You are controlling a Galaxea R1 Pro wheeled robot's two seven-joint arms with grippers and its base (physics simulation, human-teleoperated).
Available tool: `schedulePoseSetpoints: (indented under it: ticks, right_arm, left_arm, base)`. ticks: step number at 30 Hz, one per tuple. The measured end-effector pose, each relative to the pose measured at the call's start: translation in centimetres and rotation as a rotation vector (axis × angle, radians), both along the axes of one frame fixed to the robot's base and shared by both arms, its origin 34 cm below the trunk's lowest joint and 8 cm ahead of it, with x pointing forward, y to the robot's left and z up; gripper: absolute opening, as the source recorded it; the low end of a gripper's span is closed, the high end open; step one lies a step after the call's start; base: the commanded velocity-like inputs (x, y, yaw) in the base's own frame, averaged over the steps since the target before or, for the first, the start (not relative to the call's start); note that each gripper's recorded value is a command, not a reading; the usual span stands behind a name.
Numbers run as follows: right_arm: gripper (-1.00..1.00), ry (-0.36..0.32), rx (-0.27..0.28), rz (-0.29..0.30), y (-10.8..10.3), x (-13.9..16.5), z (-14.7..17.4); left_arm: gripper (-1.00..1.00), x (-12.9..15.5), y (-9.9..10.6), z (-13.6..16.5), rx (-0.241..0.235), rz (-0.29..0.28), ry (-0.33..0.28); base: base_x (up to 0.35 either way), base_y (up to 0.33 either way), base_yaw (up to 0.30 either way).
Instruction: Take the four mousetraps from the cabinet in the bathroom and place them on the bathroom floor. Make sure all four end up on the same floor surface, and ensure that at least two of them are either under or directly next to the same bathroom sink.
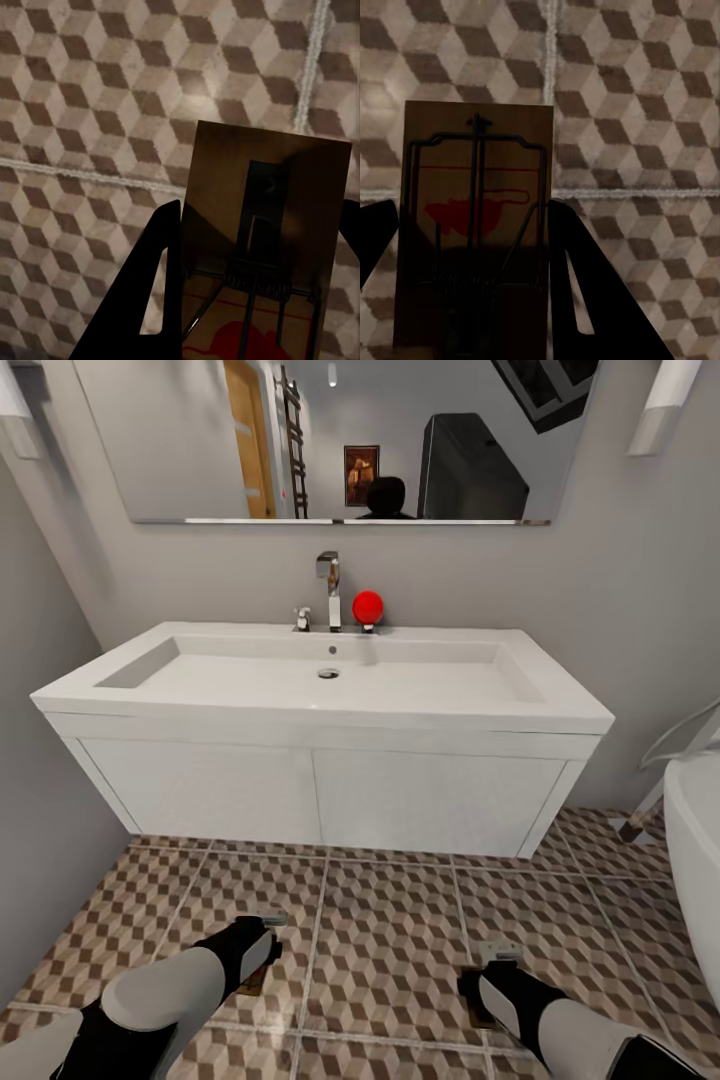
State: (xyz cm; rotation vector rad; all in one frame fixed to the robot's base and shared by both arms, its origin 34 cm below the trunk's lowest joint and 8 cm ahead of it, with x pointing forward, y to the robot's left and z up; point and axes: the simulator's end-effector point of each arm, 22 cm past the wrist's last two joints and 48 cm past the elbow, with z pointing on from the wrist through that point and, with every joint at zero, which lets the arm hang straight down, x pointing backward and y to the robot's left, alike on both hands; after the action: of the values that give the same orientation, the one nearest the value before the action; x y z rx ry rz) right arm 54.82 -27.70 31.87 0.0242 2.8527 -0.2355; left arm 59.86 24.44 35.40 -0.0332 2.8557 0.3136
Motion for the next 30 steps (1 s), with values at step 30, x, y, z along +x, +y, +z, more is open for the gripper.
schedulePoseSetpoints:
  ticks: [30]
  right_arm:
    - [-1.0,0.002,-0.052,0.055,-0.9,3.4,-3.0]
  left_arm:
    - [-1.0,3.6,-0.5,-3.1,-0.026,0.006,-0.092]
  base:
    - [0.0,0.0,0.0]
